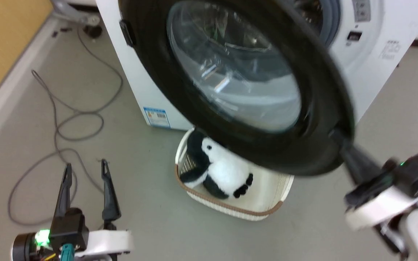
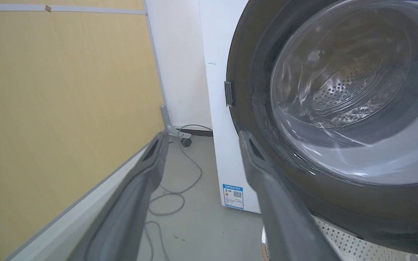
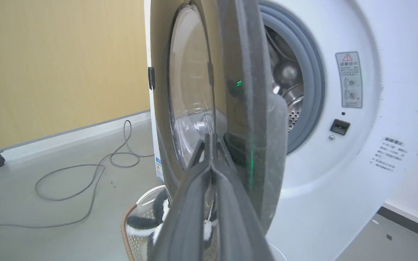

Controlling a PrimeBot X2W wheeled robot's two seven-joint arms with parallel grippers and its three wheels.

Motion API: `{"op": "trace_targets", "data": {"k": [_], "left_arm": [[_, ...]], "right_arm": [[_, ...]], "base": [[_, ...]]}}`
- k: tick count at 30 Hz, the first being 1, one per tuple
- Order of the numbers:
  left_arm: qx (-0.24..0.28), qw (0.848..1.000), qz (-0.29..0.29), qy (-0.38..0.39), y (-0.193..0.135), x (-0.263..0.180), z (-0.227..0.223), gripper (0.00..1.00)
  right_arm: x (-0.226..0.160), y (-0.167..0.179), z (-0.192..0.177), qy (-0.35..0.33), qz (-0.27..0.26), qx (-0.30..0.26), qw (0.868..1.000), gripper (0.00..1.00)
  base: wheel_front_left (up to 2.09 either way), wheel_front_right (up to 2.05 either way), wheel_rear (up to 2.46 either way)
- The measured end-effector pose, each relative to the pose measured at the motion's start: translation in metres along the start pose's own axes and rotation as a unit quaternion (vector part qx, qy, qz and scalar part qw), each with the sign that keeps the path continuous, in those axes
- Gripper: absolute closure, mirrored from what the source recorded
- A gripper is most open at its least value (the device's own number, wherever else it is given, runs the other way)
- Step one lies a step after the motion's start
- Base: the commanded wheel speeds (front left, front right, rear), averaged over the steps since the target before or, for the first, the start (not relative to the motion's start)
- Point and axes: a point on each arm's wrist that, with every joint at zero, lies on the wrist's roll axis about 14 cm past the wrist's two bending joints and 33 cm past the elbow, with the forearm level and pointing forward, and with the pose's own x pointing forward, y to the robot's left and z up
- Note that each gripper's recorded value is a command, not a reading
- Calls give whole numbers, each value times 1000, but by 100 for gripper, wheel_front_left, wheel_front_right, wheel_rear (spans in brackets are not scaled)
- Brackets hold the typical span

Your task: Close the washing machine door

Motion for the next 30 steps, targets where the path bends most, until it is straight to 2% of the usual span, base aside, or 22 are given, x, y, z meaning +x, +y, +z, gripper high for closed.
{"op": "trace_targets", "data": {"k": [6, 16, 30], "left_arm": [[1, 1000, -8, 8, -14, 17, -9, 0], [5, 999, -18, 26, -30, 39, -30, 0], [18, 999, -15, 45, -35, 52, -51, 0]], "right_arm": [[28, -52, -11, 4, -52, -9, 999, 100], [72, -112, -34, 18, -97, -19, 995, 100], [120, -150, -54, 32, -119, -25, 992, 100]], "base": [[0, 0, 0], [0, 0, 0], [0, 0, 0]]}}
